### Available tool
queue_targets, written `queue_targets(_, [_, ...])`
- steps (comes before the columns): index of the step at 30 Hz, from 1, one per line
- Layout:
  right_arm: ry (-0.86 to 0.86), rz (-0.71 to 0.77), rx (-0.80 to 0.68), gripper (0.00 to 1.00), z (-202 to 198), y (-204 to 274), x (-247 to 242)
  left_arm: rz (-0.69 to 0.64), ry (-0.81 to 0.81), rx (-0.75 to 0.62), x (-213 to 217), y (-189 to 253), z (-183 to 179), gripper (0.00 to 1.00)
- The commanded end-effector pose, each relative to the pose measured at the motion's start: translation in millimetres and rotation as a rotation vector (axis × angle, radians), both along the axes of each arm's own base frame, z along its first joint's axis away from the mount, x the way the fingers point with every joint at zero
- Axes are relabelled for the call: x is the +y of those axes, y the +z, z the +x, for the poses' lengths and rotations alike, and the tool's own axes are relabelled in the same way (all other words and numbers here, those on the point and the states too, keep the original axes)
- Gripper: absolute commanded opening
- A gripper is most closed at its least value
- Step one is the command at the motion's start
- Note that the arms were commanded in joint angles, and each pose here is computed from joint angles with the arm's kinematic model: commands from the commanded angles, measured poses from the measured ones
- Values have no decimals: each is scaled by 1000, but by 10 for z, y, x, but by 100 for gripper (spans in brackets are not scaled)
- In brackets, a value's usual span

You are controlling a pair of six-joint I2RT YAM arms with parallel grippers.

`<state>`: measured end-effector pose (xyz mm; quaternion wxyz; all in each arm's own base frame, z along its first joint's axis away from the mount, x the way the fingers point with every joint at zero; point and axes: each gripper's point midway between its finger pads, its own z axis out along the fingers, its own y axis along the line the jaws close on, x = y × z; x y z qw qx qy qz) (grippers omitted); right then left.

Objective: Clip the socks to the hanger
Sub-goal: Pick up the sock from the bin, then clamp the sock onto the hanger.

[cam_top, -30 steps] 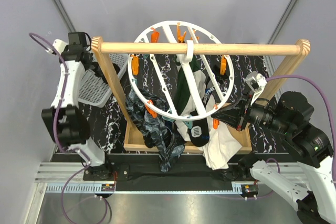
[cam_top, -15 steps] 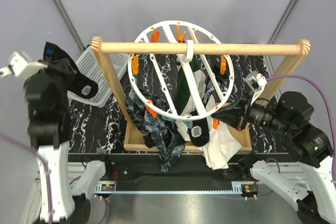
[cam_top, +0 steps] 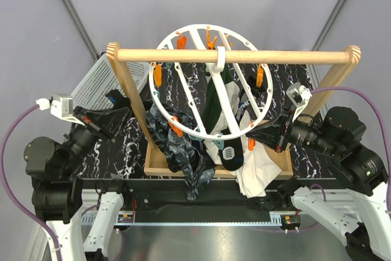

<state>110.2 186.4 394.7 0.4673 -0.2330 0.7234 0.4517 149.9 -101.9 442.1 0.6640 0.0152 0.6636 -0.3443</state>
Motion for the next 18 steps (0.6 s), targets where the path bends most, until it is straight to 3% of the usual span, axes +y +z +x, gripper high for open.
queue_targets(1, [-54, -8, 28, 0, 97, -10, -19, 44, -228, -8, -301, -89, -289, 0])
queue_targets(10, [-105, -4, 60, 0, 280, -89, 28, 165, -315, 146, -406, -677, -203, 0])
queue_targets(14, [-140, -32, 75, 0, 369, -181, 13, 234, -337, 110, -383, -623, -353, 0])
queue_targets(18, [-178, -49, 85, 0, 432, -253, -20, 222, -512, 90, -571, -667, -590, 0])
